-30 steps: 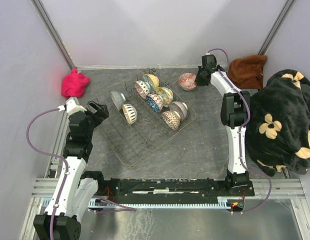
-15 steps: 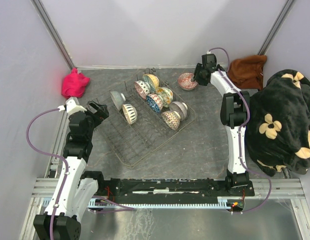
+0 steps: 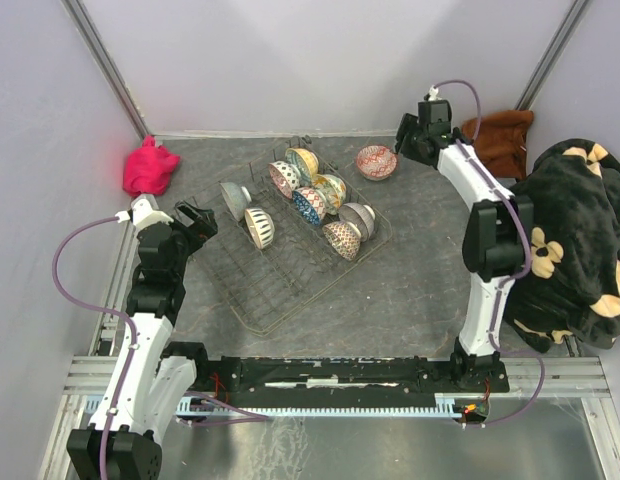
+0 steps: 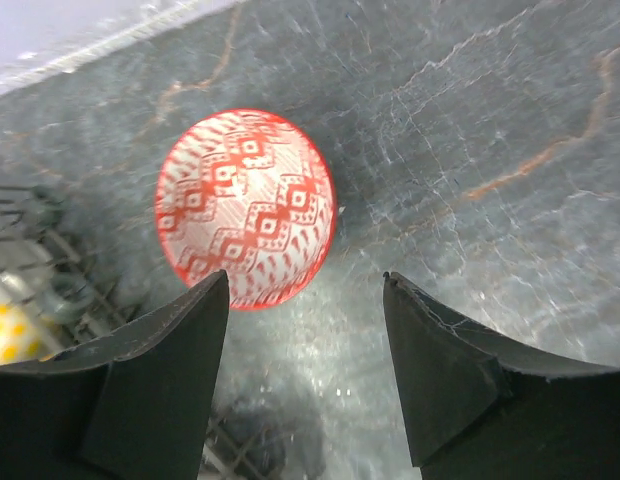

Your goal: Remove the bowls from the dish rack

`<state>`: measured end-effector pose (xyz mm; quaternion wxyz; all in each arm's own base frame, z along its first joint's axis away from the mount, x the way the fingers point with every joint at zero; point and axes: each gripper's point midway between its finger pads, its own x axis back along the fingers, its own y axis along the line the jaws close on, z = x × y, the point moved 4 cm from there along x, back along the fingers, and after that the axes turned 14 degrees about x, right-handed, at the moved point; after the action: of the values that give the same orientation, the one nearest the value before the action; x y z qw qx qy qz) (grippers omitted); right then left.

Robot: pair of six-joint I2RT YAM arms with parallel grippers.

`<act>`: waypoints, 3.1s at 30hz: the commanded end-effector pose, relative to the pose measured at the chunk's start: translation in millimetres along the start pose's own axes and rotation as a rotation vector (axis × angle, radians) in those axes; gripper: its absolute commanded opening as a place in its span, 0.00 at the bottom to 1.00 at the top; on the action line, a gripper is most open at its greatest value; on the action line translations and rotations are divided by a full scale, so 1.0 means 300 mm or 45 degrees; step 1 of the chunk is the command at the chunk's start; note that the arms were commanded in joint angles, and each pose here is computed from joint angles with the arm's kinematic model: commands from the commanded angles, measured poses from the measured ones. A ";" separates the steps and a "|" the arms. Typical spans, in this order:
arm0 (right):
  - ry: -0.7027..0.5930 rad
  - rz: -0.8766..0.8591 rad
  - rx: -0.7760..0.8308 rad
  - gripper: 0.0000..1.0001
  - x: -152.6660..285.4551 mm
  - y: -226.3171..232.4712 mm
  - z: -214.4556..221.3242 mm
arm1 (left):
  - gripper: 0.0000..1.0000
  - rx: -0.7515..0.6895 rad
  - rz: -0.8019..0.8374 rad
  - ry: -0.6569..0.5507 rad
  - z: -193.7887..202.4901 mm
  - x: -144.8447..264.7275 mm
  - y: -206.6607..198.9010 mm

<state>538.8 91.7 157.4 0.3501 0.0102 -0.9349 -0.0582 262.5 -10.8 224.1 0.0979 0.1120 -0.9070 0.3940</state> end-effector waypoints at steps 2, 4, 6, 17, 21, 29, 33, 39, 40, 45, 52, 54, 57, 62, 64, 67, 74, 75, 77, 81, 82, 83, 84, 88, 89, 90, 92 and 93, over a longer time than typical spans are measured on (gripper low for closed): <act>-0.250 -0.096 0.212 0.72 0.286 0.166 -0.114 | 0.99 0.041 0.052 -0.064 -0.039 -0.004 -0.038; -0.285 -0.093 0.369 0.72 0.372 0.252 -0.074 | 0.99 0.040 0.052 -0.055 -0.031 -0.009 -0.036; -0.305 -0.100 0.511 0.72 0.453 0.338 -0.025 | 0.99 0.037 0.040 -0.056 -0.031 -0.012 -0.031; -0.207 0.046 1.041 0.66 0.655 0.570 0.329 | 0.99 0.015 0.008 -0.040 -0.023 -0.014 -0.016; -0.203 0.164 1.198 0.64 0.699 0.592 0.431 | 0.99 0.004 0.018 -0.016 -0.014 -0.022 -0.020; -0.169 0.288 1.379 0.61 0.697 0.617 0.536 | 0.99 -0.001 0.008 0.005 -0.002 -0.034 -0.013; -0.146 0.414 1.449 0.58 0.654 0.612 0.557 | 0.99 -0.003 0.002 0.001 -0.001 -0.036 -0.009; -0.134 0.520 1.507 0.53 0.607 0.611 0.586 | 0.99 0.000 -0.004 -0.003 0.001 -0.039 -0.004; -0.134 0.536 1.514 0.52 0.603 0.610 0.587 | 0.99 0.000 -0.003 -0.001 0.003 -0.040 -0.004; -0.141 0.607 1.537 0.41 0.582 0.606 0.593 | 0.99 0.002 0.000 -0.004 0.003 -0.042 -0.004; -0.142 0.671 1.561 0.26 0.557 0.601 0.609 | 0.99 0.004 -0.003 -0.003 0.007 -0.046 0.000; -0.146 0.692 1.566 0.23 0.552 0.599 0.612 | 0.99 0.007 -0.002 -0.003 0.009 -0.047 0.001; -0.154 0.729 1.568 0.15 0.545 0.597 0.615 | 0.99 0.012 -0.001 -0.004 0.011 -0.049 0.003; -0.189 0.813 1.568 0.01 0.549 0.594 0.607 | 0.99 0.014 0.001 -0.006 0.010 -0.049 0.001; -0.212 0.843 1.561 0.01 0.559 0.597 0.600 | 0.99 0.017 0.004 -0.008 0.009 -0.048 0.000; -0.251 0.872 1.554 0.01 0.585 0.605 0.591 | 0.99 0.018 0.000 -0.008 0.011 -0.049 0.003; -0.363 0.898 1.512 0.01 0.686 0.631 0.553 | 0.99 0.021 -0.001 -0.012 0.010 -0.049 0.004; -0.374 0.894 1.506 0.01 0.699 0.635 0.547 | 0.99 0.022 -0.002 -0.012 0.010 -0.050 0.005; -0.388 0.890 1.495 0.01 0.718 0.639 0.535 | 0.99 0.023 -0.001 -0.014 0.009 -0.048 0.003; -0.410 0.888 1.483 0.01 0.752 0.645 0.512 | 0.99 0.023 -0.003 -0.015 0.009 -0.046 0.004; -0.416 0.890 1.477 0.01 0.761 0.645 0.505 | 0.99 0.024 -0.003 -0.014 0.009 -0.045 0.005; -0.421 0.889 1.471 0.01 0.770 0.645 0.498 | 0.99 0.025 -0.001 -0.016 0.008 -0.045 0.003; -0.427 0.888 1.463 0.01 0.780 0.643 0.489 | 0.99 0.025 -0.004 -0.015 0.010 -0.046 0.006; -0.454 0.846 1.405 0.01 0.817 0.639 0.454 | 0.99 0.029 0.000 -0.016 0.008 -0.045 0.002; -0.461 0.825 1.387 0.01 0.827 0.639 0.444 | 0.99 0.029 0.002 -0.014 0.009 -0.044 0.002; -0.472 0.804 1.367 0.01 0.838 0.638 0.433 | 0.99 0.029 0.002 -0.016 0.008 -0.044 0.001; -0.489 0.741 1.321 0.01 0.857 0.640 0.413 | 0.99 0.029 -0.001 -0.014 0.009 -0.045 0.004; -0.498 0.702 1.292 0.01 0.869 0.639 0.398 | 0.99 0.030 -0.002 -0.014 0.009 -0.044 0.003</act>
<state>272.6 279.9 205.4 0.1621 -0.0762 -0.7987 0.5745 271.1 -11.6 206.5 0.1219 0.1205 -0.9045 0.3905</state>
